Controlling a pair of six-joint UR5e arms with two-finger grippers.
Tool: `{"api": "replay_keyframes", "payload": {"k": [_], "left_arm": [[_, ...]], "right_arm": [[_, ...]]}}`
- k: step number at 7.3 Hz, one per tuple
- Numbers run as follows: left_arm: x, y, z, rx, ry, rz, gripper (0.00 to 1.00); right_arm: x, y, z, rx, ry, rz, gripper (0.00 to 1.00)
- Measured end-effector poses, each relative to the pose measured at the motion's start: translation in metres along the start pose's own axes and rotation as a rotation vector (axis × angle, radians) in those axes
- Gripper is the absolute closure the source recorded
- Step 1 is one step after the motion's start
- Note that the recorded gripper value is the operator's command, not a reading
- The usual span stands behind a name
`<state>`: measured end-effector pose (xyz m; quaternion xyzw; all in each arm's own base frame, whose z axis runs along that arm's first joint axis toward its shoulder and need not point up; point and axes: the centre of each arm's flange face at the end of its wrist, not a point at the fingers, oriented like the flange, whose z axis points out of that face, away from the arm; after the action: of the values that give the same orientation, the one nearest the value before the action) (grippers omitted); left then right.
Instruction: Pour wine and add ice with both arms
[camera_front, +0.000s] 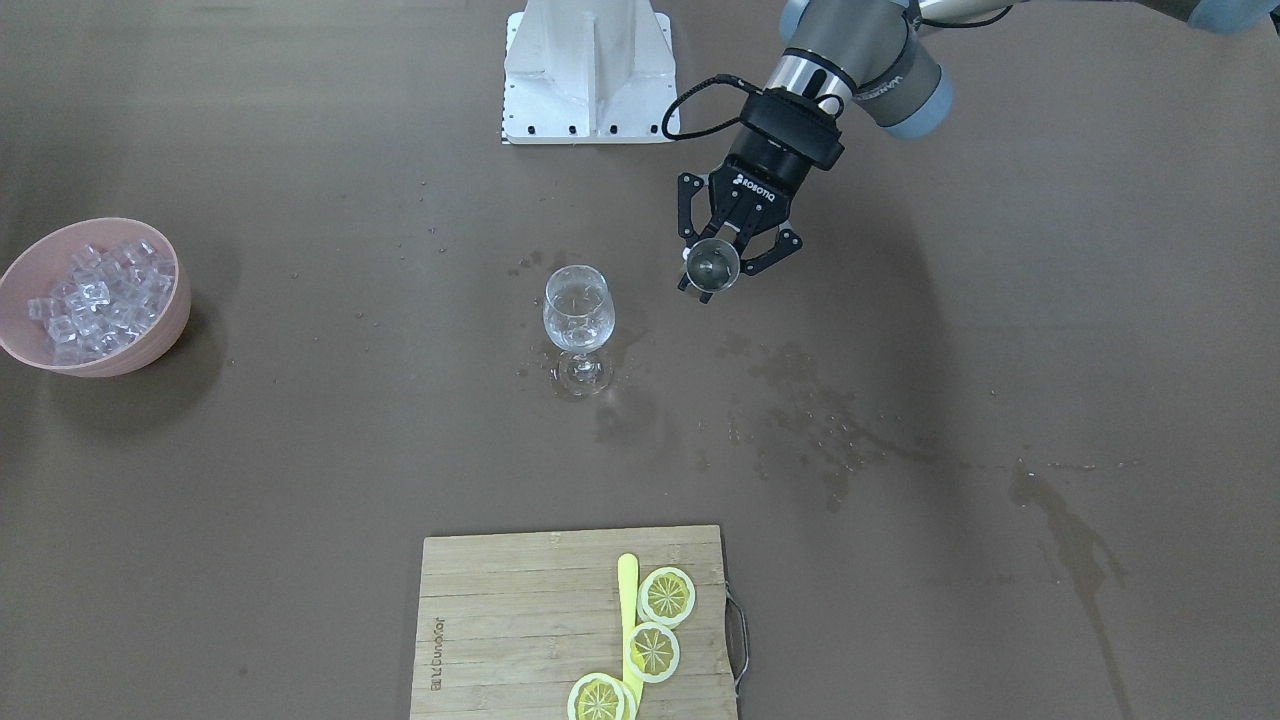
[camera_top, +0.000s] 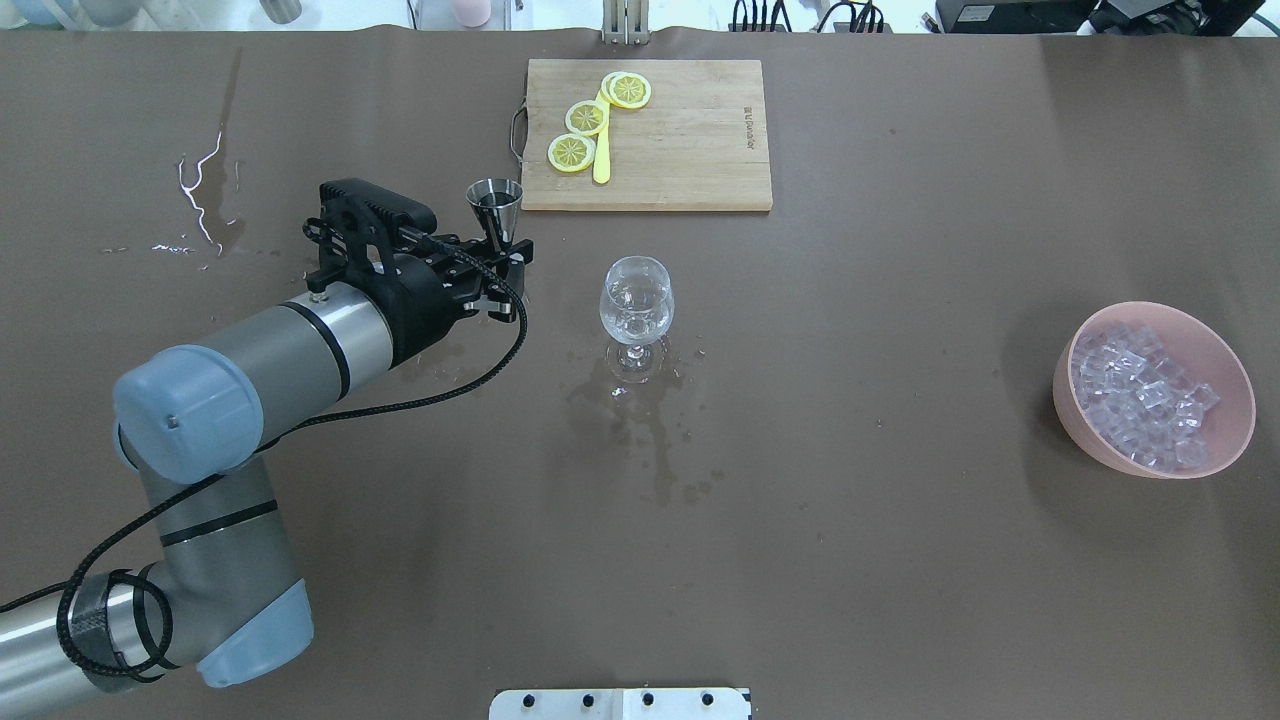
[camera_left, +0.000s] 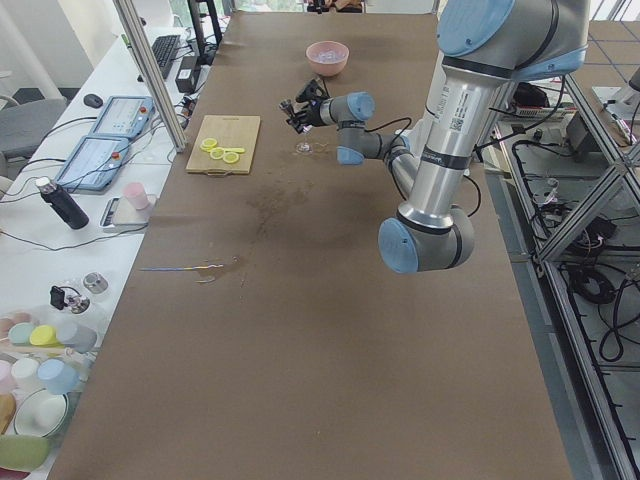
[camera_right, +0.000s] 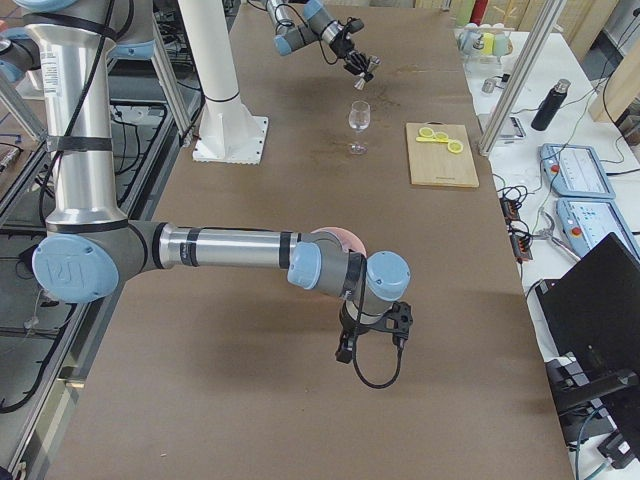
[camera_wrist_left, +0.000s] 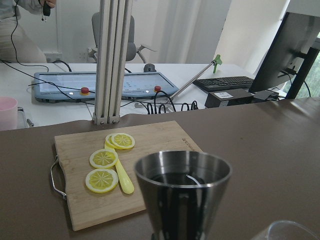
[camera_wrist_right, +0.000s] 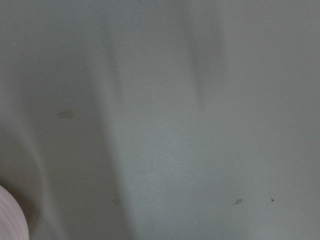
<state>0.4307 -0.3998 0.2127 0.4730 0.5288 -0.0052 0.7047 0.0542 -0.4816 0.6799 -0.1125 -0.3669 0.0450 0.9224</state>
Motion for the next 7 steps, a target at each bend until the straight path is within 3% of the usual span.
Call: {"api": "replay_keyframes", "payload": {"k": [2,7], "left_arm": [[0.012,-0.005,-0.006,-0.041,0.023,0.006,1.00],[0.051,0.003,0.003,-0.118,-0.023,0.032,1.00]], "right_arm": [[0.000,-0.001,0.001,-0.002,-0.007,0.001,0.00],[-0.024,-0.008,-0.025,0.052,-0.007,-0.052,0.00]]}}
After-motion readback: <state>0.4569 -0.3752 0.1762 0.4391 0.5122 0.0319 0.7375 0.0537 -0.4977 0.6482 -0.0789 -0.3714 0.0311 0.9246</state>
